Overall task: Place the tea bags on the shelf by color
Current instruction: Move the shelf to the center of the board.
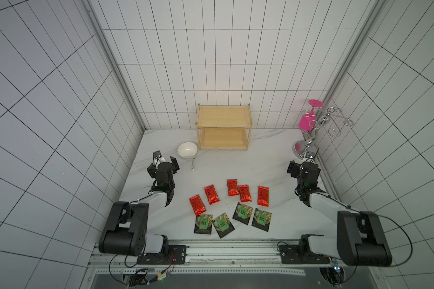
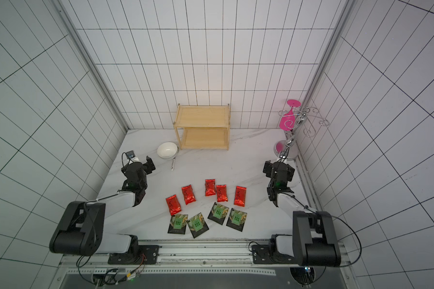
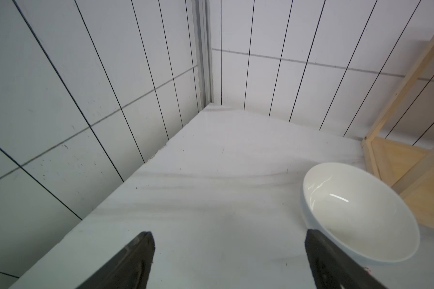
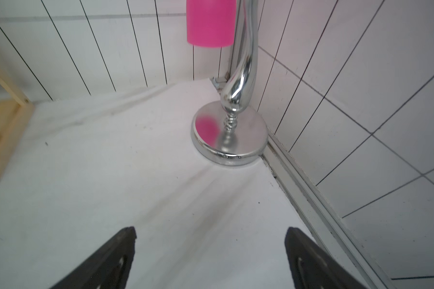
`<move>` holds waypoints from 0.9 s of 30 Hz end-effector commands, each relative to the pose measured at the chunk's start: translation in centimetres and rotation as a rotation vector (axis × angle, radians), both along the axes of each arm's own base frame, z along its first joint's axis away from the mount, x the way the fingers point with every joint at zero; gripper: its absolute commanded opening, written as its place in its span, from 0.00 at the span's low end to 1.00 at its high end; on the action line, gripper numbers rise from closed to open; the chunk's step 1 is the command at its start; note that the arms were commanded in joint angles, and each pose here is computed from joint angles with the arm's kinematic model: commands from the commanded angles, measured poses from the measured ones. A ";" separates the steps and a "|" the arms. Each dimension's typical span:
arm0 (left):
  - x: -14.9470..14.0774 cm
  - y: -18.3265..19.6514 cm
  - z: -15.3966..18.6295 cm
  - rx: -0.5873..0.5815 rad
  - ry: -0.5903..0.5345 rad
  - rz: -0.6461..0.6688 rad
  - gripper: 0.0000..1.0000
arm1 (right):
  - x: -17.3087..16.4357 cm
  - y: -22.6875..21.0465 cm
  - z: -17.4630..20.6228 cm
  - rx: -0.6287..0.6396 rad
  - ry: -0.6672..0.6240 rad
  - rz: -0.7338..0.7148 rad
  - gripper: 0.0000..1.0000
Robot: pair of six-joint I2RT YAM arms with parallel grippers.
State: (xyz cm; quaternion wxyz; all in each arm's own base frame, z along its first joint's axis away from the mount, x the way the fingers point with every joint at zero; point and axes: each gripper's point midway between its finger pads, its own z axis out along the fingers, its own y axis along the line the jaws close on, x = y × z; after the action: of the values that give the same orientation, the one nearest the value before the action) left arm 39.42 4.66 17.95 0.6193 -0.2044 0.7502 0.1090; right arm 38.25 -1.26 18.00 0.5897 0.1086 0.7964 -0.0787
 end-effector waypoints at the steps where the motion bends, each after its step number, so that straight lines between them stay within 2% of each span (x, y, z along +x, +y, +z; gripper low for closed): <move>1: -0.2 0.8 4.1 -0.121 -0.052 0.142 0.98 | -0.4 1.2 5.4 0.110 -0.058 -0.043 0.92; 4: 2.4 -0.9 6.8 -0.229 -0.031 0.103 0.98 | 1.6 4.4 8.2 0.139 -0.050 0.047 0.91; 6: 4.8 -2.6 8.4 -0.289 -0.025 0.039 0.98 | 3.9 6.5 9.2 0.209 -0.034 0.108 0.90; 9: 8.4 -5.3 10.3 -0.303 0.013 -0.084 0.98 | 7.4 10.1 10.7 0.262 0.014 0.235 0.88; 12: 11.8 -7.8 11.3 -0.306 0.047 -0.216 0.98 | 10.2 12.2 11.3 0.291 0.086 0.302 0.89; 15: 14.7 -11.0 11.5 -0.337 0.063 -0.383 0.98 | 12.5 14.9 11.6 0.342 0.106 0.429 0.89; 18: 17.1 -13.4 11.8 -0.372 0.081 -0.506 0.98 | 14.3 17.9 12.5 0.454 0.123 0.581 0.87; 21: 19.1 -14.4 11.3 -0.401 0.115 -0.564 0.98 | 15.9 20.7 12.8 0.528 0.154 0.688 0.82; 27: 21.2 -15.2 9.3 -0.524 0.139 -0.653 0.97 | 18.4 23.9 10.6 0.631 0.218 0.765 0.75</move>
State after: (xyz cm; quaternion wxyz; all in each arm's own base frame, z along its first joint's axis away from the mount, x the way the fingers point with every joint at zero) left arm 60.49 -9.45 27.80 0.5236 -0.1131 0.8146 -0.2224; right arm 56.98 20.18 28.61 0.4687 -0.0138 0.8230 0.3206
